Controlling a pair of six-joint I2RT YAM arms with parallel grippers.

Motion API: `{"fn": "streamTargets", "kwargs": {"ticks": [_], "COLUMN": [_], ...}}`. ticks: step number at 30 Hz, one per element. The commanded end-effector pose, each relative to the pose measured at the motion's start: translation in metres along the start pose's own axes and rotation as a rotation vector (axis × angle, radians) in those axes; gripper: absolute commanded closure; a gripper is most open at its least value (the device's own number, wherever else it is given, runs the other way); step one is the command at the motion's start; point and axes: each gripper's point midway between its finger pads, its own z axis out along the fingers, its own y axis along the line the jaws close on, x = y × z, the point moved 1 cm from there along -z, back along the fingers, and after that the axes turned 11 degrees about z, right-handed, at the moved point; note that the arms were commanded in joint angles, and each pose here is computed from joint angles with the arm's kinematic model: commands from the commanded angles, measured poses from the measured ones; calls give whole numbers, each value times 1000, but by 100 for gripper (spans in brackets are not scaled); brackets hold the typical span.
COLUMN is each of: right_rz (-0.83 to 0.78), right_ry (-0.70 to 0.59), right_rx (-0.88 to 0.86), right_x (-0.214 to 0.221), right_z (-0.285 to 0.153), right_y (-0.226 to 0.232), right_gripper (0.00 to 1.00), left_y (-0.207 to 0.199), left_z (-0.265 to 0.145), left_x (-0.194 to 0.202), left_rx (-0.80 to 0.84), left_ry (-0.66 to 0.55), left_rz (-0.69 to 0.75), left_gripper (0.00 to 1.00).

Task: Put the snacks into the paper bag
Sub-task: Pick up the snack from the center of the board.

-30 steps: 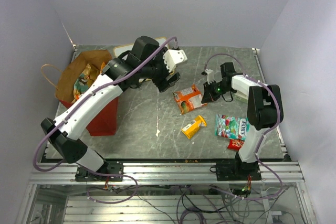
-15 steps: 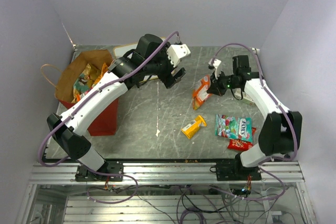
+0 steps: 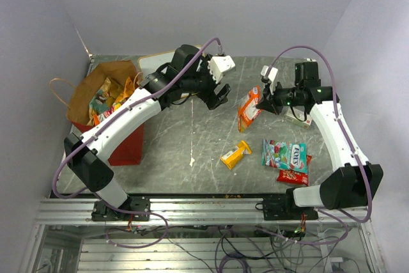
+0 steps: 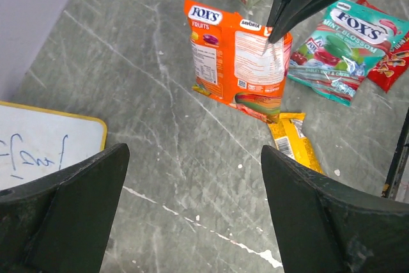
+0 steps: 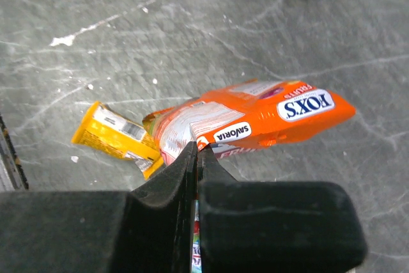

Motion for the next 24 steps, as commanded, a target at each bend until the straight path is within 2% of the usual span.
{"fn": "streamTargets", "kwargs": {"ticks": [1,8,15,24], "right_rz": [-103,-102,190,477], "right_ry": [-103,-145,-280,-343], "right_rx": [-72,-131,69,121], "right_x": [-38,-75,-118,-132], "right_z": [-22,-37,-37,-25], "right_y": [30,50,21,-3], "right_gripper": [100,100,100,100], "left_y": [-12,-22,-16,-9], "left_z": [8,15,12,30], "left_x": [-10,-6,-17,-21], "left_rx": [78,143,86,-77], "left_ry": [-72,-86,-95,-13], "left_rz": [21,37,-94,16], "left_gripper": [5,5,8,8]}}
